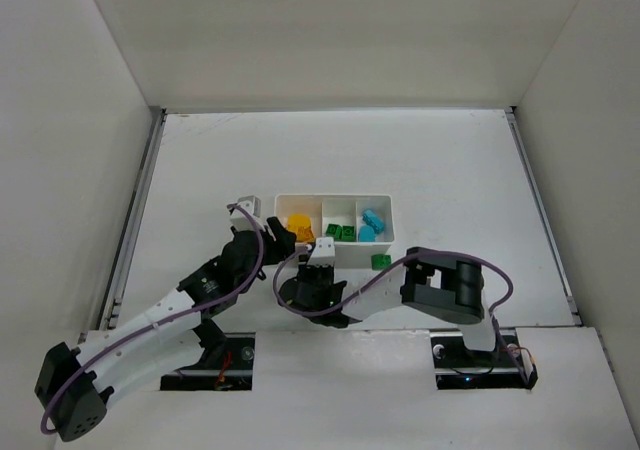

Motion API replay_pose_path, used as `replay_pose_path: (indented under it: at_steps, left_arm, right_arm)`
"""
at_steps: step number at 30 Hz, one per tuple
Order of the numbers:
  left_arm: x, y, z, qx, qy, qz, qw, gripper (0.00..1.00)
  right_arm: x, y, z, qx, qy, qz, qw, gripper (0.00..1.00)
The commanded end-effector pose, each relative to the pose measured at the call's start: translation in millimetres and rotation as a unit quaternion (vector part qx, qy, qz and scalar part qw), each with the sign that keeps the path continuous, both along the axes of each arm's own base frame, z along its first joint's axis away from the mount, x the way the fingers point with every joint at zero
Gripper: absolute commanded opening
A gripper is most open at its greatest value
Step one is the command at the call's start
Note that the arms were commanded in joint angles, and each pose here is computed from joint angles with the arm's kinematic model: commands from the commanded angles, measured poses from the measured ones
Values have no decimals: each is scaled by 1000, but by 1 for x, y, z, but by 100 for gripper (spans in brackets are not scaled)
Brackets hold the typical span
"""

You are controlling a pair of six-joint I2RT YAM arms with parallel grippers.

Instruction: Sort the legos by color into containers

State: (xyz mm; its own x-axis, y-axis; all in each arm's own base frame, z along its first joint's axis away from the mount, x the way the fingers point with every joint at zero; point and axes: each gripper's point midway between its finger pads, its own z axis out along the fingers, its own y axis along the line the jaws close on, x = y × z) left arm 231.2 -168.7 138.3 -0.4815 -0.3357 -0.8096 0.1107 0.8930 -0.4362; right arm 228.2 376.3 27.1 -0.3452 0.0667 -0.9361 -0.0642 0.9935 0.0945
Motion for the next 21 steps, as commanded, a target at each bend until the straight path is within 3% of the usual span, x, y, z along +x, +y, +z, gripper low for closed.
replay_pose_path:
  at_steps: [1, 8, 11, 14, 21]
  left_arm:
    - [1, -3, 1, -8, -4, -3, 1000, 56]
    - [-2, -5, 3, -12, -3, -6, 1000, 52]
    - [-9, -17, 9, -19, -5, -29, 999, 39]
    - [-22, -37, 13, -20, -8, -69, 997, 33]
    - [-61, -86, 11, -18, -16, -156, 987, 33]
  right_arm:
    - [-27, 0, 12, -1, -2, 35, 999, 26]
    - [-54, -29, 97, 58, -33, 73, 995, 26]
    - [-53, -43, 123, 79, -29, 90, 992, 26]
    - [-34, -66, 133, 89, -26, 82, 992, 26]
    - [17, -111, 132, 100, -3, 45, 994, 26]
